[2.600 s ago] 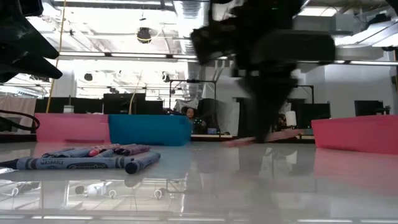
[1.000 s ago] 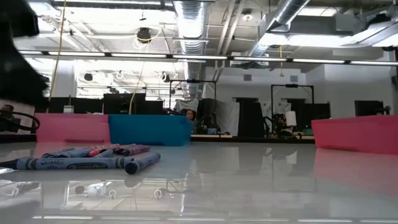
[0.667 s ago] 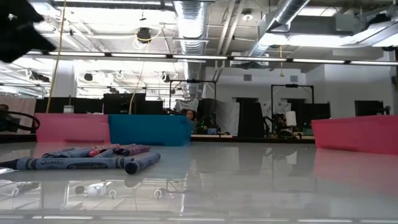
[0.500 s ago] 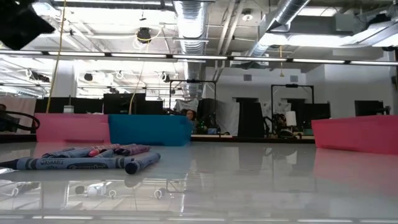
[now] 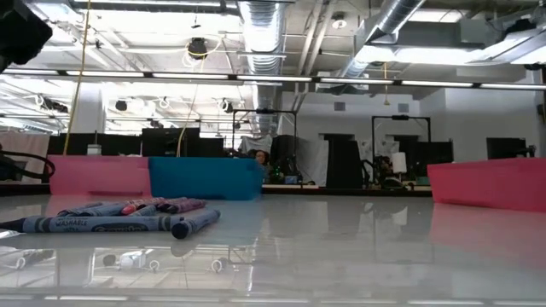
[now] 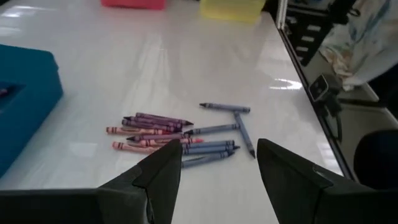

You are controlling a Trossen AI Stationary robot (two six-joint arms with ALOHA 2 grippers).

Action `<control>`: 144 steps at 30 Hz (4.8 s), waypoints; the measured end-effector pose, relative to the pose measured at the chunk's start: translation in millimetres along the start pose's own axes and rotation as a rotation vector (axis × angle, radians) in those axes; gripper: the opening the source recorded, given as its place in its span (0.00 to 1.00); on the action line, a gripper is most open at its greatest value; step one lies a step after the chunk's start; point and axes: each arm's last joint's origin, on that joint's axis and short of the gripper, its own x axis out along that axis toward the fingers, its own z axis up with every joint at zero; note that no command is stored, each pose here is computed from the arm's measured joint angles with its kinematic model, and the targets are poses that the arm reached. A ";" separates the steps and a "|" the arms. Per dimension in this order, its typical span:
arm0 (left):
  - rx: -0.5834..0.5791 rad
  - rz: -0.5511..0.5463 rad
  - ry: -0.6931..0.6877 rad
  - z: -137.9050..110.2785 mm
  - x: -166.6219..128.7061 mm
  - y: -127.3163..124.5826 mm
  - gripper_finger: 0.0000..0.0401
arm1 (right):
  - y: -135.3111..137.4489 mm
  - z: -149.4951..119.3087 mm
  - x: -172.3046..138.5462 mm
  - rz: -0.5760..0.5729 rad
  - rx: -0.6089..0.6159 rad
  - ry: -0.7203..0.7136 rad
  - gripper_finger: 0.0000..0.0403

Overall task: Sort crayons
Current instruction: Put the pink crayon into the yellow bin, then put the blue crayon into the large red bin

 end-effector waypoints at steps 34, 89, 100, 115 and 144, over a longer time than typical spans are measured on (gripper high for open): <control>-0.009 -0.066 -0.084 9.0 -32.1 28.4 0.50 | 11.4 21.9 15.4 -0.056 0.068 -0.007 0.22; 0.124 -0.611 -0.383 -23.1 -48.8 48.5 0.50 | 103.0 146.2 -106.8 0.701 -0.231 -0.831 0.21; 0.153 -0.702 -0.438 -45.9 -39.0 42.5 0.50 | 186.9 168.8 -75.9 0.791 -0.379 -0.867 0.21; 0.291 -0.691 -0.472 -49.8 -37.5 41.8 0.50 | 225.0 171.7 -32.4 0.656 -1.118 -0.881 0.21; 0.230 -0.559 -0.347 -60.8 -29.7 45.9 0.50 | 225.2 207.3 -29.7 0.476 -1.578 -1.082 0.22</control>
